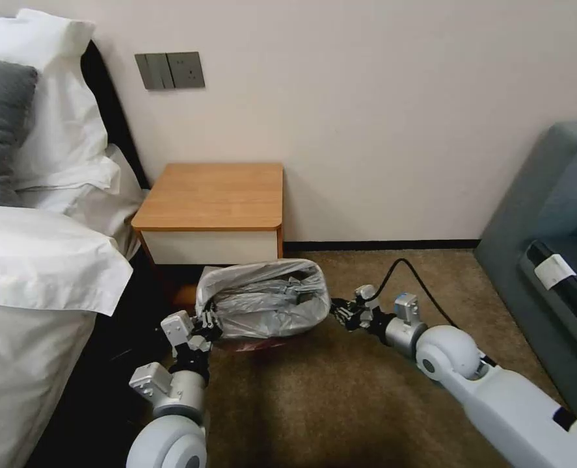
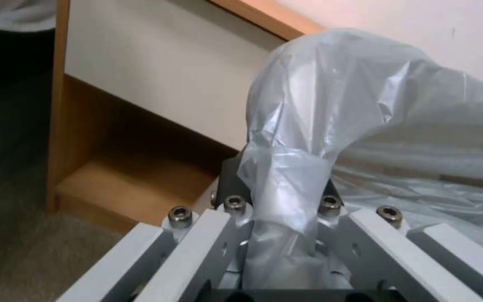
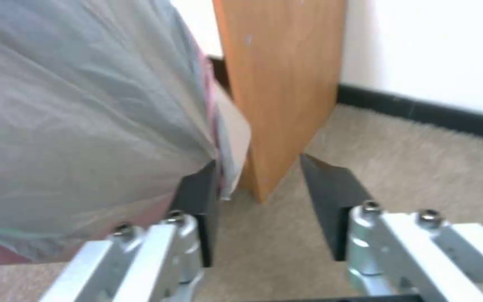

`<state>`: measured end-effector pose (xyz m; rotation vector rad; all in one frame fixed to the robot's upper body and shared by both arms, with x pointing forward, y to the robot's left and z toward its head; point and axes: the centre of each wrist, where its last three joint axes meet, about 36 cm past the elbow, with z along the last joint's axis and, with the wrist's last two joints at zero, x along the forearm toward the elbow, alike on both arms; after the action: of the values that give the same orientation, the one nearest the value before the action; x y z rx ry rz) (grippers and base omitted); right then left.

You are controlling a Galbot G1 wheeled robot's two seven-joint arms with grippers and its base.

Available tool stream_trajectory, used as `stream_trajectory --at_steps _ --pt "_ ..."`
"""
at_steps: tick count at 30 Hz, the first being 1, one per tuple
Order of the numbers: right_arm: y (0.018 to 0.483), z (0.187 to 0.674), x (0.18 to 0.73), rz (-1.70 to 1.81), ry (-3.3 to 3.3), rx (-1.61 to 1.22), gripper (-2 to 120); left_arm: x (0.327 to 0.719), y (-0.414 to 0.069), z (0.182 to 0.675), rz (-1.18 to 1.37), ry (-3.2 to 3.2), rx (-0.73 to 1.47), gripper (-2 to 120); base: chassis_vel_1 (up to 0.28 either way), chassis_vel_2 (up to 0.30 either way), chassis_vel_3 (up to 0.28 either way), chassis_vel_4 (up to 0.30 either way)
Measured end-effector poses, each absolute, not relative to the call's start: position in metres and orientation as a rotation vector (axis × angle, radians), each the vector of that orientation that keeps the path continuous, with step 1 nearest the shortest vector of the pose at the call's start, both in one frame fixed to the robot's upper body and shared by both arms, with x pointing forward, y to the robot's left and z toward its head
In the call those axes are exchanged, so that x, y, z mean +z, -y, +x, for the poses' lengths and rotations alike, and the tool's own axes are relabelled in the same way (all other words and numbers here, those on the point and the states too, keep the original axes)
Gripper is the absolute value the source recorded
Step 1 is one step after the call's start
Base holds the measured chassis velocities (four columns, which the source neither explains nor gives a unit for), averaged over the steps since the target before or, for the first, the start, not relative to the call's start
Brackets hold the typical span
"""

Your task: Pick up the garbage bag from the table and place it over the trash can.

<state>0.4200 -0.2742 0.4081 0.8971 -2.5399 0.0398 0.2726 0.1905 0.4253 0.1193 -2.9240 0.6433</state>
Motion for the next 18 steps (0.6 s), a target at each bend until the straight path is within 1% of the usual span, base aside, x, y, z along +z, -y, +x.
stream_trajectory --at_steps 2,3,5,6,9,10,13,14,15,16,18 --pt "0.282 0.415 0.419 0.888 2.566 0.047 50 0.425 -0.191 0.273 0.121 2.93 0.634 7 0.0 0.0 0.0 0.0" --pt "0.282 0.415 0.419 0.888 2.566 0.047 50 0.425 -0.191 0.273 0.121 2.93 0.634 7 0.0 0.0 0.0 0.0" --pt "0.291 0.409 0.43 0.871 2.596 0.055 60 0.425 -0.19 0.274 0.12 2.934 0.633 7 0.0 0.0 0.0 0.0" --pt "0.291 0.409 0.43 0.871 2.596 0.055 60 0.425 -0.19 0.274 0.12 2.934 0.633 7 0.0 0.0 0.0 0.0" --pt "0.298 0.399 0.433 0.855 2.602 0.06 76 0.425 -0.19 0.274 0.116 2.936 0.634 7 0.0 0.0 0.0 0.0" --pt "0.298 0.399 0.433 0.855 2.602 0.06 76 0.425 -0.19 0.274 0.116 2.936 0.634 7 0.0 0.0 0.0 0.0" --pt "0.299 0.392 0.427 0.836 2.593 0.046 91 0.426 -0.189 0.274 0.113 2.939 0.639 7 0.0 0.0 0.0 0.0" --pt "0.299 0.391 0.425 0.833 2.591 0.04 93 0.427 -0.189 0.275 0.113 2.939 0.641 7 0.0 0.0 0.0 0.0" --pt "0.299 0.391 0.425 0.833 2.591 0.04 93 0.427 -0.189 0.275 0.113 2.939 0.641 7 0.0 0.0 0.0 0.0" --pt "0.298 0.39 0.423 0.829 2.588 0.033 97 0.428 -0.189 0.275 0.113 2.941 0.644 7 0.0 0.0 0.0 0.0" --pt "0.294 0.39 0.417 0.831 2.574 0.011 100 0.429 -0.189 0.275 0.113 2.941 0.656 7 0.0 0.0 0.0 0.0"
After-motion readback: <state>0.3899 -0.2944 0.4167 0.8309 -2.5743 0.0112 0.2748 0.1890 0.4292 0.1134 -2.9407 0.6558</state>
